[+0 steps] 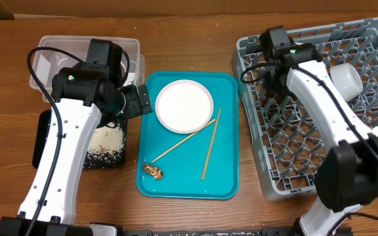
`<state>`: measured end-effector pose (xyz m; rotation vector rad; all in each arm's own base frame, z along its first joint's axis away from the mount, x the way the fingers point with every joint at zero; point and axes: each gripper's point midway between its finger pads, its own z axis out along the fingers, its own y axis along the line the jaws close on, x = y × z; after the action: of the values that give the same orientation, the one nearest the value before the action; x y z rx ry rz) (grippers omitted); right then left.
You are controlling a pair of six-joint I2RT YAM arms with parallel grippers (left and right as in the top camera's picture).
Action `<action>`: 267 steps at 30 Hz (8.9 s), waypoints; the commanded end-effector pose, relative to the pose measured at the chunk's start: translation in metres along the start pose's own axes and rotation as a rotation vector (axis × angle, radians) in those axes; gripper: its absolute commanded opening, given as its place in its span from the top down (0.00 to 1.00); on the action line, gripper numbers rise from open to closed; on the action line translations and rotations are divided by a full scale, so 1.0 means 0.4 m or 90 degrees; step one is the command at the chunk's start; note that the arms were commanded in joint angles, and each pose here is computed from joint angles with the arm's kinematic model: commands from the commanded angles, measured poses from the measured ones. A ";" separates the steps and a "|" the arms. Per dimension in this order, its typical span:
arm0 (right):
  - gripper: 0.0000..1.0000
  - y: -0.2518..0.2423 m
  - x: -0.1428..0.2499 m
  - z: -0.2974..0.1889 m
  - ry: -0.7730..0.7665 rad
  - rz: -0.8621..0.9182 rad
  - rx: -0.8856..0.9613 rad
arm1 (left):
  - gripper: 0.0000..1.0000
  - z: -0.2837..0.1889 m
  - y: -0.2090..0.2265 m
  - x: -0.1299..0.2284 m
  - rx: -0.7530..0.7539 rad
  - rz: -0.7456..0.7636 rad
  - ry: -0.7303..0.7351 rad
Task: Sort waste into correct bins and load items into the dishwasher
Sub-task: 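Grasp the white plate edge with right gripper and lift it, then place the white plate upright in the dish rack with right gripper, then grasp a wooden chopstick on the teal tray with right gripper, then carry the chopstick and insert it upright into the rack, then release the chopstick in the rack with right gripper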
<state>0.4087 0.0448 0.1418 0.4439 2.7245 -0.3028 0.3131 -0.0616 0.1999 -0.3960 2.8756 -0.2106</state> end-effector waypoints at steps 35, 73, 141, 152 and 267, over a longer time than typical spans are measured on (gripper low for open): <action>0.86 0.456 0.282 0.163 0.197 -0.190 -0.265 | 0.01 -0.005 -0.002 -0.004 0.001 -0.001 -0.005; 0.96 -0.107 -0.170 -0.202 -0.316 0.043 0.283 | 0.01 -0.005 -0.001 -0.003 0.000 0.000 -0.005; 0.38 0.326 0.572 0.039 0.336 -0.023 -0.238 | 0.00 -0.005 -0.001 -0.002 0.000 -0.001 -0.003; 0.43 0.313 0.599 0.113 0.347 -0.030 -0.180 | 0.00 -0.005 -0.001 -0.001 0.000 -0.001 -0.003; 0.96 -0.246 0.282 -0.042 0.128 -0.305 -0.074 | 0.00 -0.005 0.005 0.010 -0.006 0.011 0.009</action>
<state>0.2687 -0.0033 0.1264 -0.3102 3.0084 -0.2037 0.3076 -0.0608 0.1985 -0.3987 2.8983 -0.2021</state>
